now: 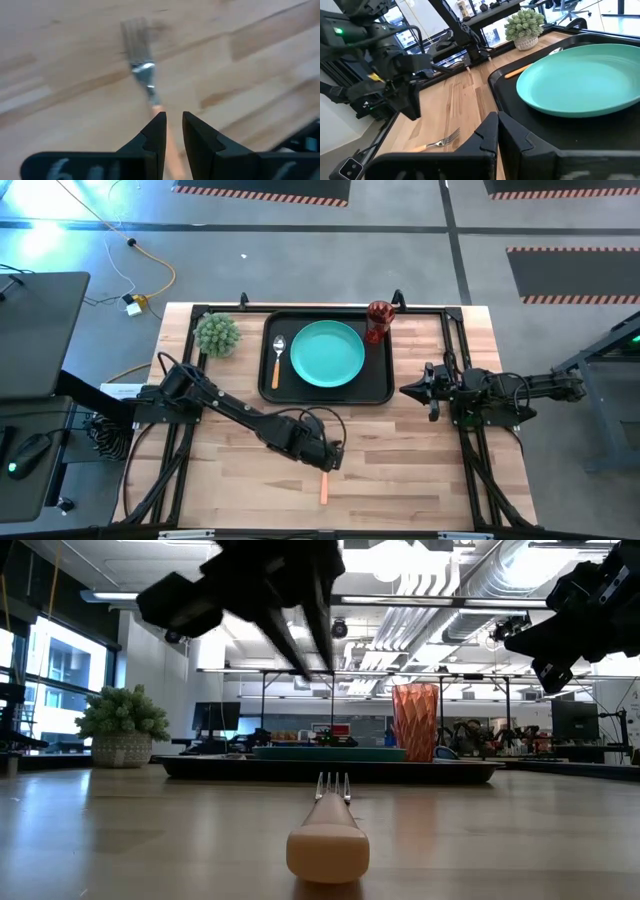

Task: Pick and place plate/cup/fork/spoon on tray
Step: Put the pink fork on the black tray to the right of the yellow spoon

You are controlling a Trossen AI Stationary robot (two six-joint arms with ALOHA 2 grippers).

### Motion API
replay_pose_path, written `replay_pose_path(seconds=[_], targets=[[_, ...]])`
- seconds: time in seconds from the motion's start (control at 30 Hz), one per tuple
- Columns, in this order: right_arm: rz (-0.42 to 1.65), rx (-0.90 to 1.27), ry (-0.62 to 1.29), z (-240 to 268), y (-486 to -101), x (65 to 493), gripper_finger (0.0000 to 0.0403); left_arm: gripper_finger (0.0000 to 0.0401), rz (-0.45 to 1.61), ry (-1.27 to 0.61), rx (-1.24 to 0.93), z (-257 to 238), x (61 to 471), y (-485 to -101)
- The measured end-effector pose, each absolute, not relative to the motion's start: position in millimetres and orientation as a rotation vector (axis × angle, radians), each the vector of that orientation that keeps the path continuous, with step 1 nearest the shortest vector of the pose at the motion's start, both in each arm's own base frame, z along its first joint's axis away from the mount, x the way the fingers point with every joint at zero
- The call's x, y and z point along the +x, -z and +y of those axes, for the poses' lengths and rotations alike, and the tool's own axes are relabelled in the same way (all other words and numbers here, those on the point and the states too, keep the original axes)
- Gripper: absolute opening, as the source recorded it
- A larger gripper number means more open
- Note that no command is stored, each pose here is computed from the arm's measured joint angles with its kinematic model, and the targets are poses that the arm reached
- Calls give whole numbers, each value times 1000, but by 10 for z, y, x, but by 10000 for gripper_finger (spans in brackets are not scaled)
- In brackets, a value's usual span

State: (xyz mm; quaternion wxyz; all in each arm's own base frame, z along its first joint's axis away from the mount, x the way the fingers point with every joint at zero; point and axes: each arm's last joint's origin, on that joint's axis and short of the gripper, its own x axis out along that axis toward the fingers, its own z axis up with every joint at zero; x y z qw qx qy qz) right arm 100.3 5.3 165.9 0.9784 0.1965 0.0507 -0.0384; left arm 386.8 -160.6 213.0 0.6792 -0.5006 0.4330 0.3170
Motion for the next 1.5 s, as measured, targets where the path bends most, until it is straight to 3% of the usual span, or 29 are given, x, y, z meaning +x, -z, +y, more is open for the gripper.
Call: replay_pose_path(seconds=[0.23, 0.63, 1.03, 1.5], targets=[[104, 396, 77, 53, -1657, 1005, 0, 67, 964, -710, -1131, -1599, 3907, -2079], [107, 396, 78, 54, -1655, 1006, 0, 138, 1014, -753, -1206, -1648, 3927, -1926], [129, 463, 90, 54, -1634, 1022, 0, 141, 1075, -731, -1269, -1779, 4058, -1540], [140, 477, 95, 55, -1623, 1029, 0, 140, 1079, -783, -1260, -1735, 4043, -1509]])
